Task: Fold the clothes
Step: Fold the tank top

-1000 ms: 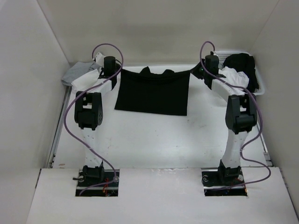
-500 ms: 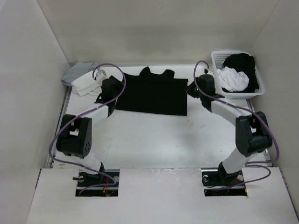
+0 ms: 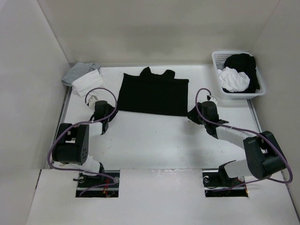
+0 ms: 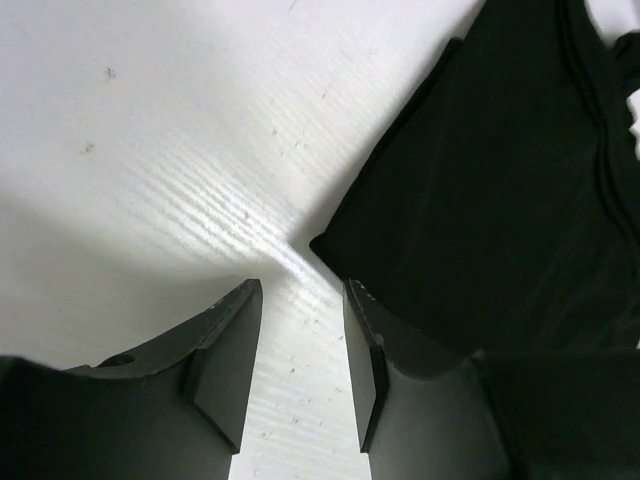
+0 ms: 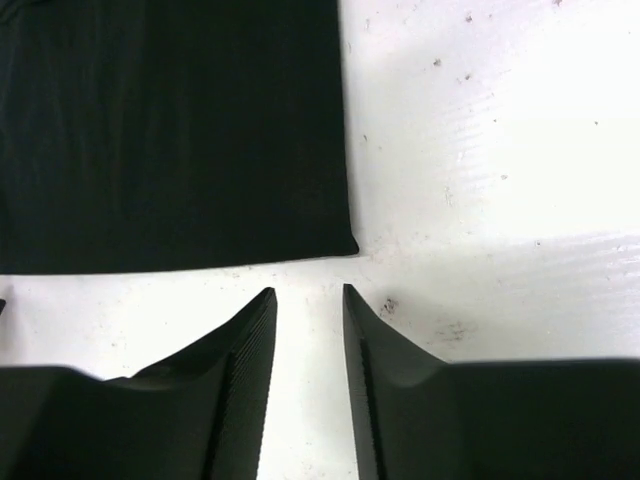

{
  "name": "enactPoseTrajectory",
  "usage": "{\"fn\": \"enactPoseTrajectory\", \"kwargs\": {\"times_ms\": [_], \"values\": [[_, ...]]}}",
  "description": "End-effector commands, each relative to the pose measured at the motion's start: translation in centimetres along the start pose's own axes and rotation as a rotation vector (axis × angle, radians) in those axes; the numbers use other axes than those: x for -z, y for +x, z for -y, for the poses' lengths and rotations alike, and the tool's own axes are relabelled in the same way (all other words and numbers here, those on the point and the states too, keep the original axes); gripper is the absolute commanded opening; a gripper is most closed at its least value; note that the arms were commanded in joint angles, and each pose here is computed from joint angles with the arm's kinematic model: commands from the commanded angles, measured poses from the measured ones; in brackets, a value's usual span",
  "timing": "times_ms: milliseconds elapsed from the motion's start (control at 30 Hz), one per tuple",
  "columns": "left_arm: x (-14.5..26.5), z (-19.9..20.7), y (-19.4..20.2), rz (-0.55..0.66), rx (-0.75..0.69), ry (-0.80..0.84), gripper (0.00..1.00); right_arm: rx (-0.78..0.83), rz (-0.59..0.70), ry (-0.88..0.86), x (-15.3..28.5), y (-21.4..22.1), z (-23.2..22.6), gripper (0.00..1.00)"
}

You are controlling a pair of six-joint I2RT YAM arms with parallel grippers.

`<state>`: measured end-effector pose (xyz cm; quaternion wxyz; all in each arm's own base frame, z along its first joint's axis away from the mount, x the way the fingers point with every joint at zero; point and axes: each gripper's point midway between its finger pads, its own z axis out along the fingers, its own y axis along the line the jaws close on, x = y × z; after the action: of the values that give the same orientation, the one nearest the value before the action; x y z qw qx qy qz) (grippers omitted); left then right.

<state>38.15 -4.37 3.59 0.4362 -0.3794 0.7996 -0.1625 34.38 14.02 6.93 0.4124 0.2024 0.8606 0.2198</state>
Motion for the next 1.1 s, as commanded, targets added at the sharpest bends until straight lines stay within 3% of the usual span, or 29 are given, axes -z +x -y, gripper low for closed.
{"fn": "enactPoseTrajectory", "kwargs": {"times_ms": [0, 133, 433, 800, 1067], "values": [[-0.6, 1.5, -1.4, 0.035, 0.074, 0.076, 0.37, -0.033, 0.056, -0.041, -0.2, -0.7, -0.5, 0.4], [-1.6, 1.7, -0.9, 0.009, 0.136, 0.099, 0.34, -0.06, 0.027, -0.037, -0.8, 0.4, 0.2, 0.43], [-3.2, 1.9, -0.4, -0.007, 0.168, 0.091, 0.12, -0.119, 0.015, -0.016, -1.9, 0.1, 0.3, 0.5], [-2.6, 1.5, -0.8, 0.023, 0.186, 0.09, 0.03, -0.222, 0.057, 0.007, -2.7, -0.6, 0.6, 0.5], [-2.2, 1.7, -0.9, 0.024, 0.195, 0.106, 0.03, -0.236, 0.064, 0.033, -3.7, -1.0, 0.5, 0.37]]}}
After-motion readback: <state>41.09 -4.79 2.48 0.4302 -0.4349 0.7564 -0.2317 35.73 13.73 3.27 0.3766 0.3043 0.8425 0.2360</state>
